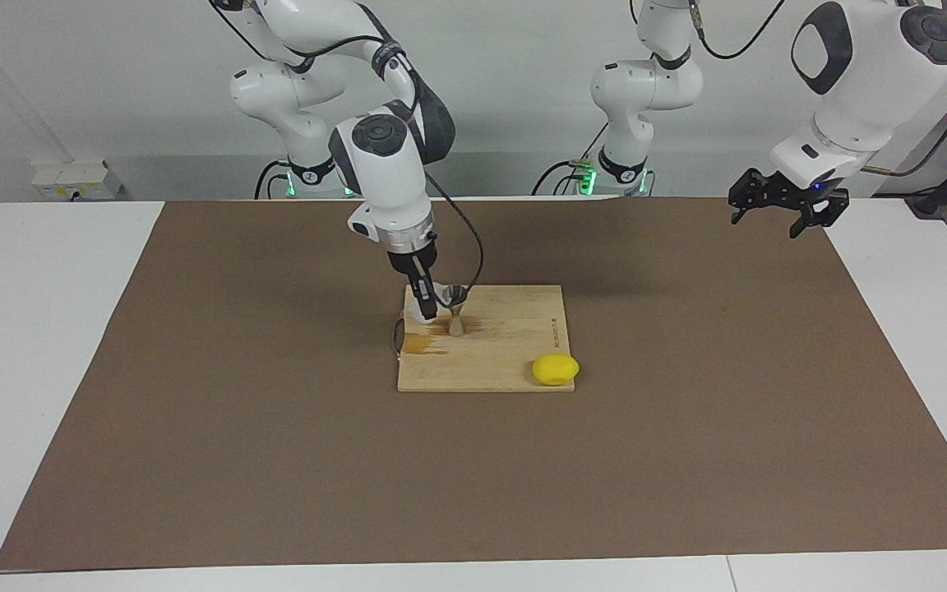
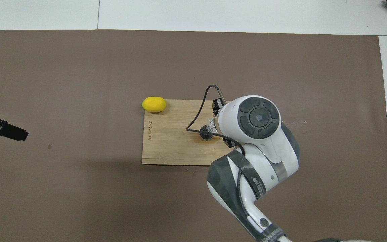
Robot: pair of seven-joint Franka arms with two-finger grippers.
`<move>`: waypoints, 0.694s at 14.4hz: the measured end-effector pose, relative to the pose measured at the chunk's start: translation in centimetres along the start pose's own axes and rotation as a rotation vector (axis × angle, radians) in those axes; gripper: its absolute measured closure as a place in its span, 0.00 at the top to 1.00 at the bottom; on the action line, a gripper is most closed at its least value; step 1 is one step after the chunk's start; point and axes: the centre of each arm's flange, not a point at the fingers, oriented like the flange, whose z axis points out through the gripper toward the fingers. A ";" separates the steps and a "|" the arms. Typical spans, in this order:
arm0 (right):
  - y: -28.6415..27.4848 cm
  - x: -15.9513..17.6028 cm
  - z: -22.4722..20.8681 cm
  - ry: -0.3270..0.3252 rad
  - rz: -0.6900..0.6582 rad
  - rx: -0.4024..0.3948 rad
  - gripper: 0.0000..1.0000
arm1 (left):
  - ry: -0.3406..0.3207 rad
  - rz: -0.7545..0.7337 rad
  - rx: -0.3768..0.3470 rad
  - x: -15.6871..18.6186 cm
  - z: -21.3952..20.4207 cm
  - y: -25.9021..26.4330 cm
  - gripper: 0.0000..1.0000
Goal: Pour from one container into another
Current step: 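Tilt the clear glass with the right gripper to pour into the metal cup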
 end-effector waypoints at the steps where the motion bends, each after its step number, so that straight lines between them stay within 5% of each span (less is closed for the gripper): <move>1: 0.1 -0.4 -0.2 0.021 -0.023 0.007 0.50 | 0.005 -0.023 -0.001 -0.7 -0.3 -1.1 1.00; 6: 0.3 -1.1 -0.5 0.094 -0.090 0.025 0.50 | 0.001 -0.178 -0.009 -2.1 0.2 -2.7 1.00; 10: 0.4 -1.7 -0.9 0.144 -0.095 0.046 0.50 | 0.059 -0.261 0.011 -1.1 -0.4 -2.3 1.00</move>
